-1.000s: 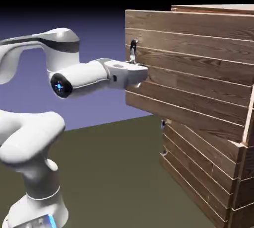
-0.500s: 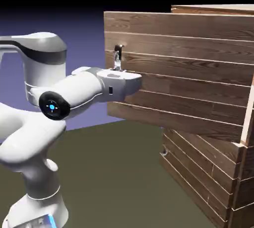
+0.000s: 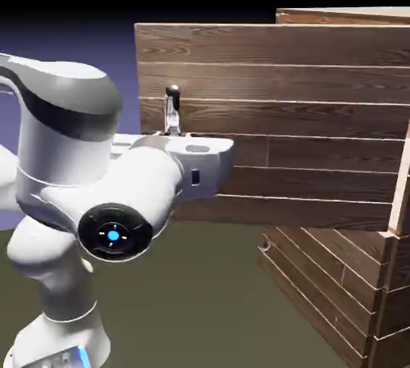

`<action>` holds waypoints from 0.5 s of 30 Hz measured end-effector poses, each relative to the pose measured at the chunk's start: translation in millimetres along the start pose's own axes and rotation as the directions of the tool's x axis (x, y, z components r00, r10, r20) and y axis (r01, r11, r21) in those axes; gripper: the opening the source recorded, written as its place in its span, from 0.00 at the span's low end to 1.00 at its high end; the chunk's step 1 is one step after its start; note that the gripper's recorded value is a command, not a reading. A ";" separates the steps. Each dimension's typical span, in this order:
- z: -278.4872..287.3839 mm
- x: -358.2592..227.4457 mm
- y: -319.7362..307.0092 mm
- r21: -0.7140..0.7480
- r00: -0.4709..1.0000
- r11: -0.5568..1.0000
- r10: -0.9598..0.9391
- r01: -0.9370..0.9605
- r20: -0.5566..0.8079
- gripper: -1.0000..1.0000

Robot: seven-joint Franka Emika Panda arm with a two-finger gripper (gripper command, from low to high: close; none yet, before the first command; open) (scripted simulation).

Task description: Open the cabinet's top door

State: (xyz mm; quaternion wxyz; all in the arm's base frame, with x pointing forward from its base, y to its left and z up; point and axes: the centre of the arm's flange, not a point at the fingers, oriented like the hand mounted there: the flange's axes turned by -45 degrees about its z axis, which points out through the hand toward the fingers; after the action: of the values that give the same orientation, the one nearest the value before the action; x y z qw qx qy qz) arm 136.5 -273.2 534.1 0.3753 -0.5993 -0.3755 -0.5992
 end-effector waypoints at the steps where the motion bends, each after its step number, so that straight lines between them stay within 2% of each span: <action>1: -8.5 0.0 3.5 0.023 1.000 1.000 0.000 0.000 0.000 0.00; 15: -85.0 0.0 46.5 0.243 1.000 0.970 0.000 0.000 0.000 0.00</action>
State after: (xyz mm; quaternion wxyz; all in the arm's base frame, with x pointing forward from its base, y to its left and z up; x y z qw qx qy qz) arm 141.2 -370.0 534.1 0.4460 -0.5487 -0.4461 -0.5487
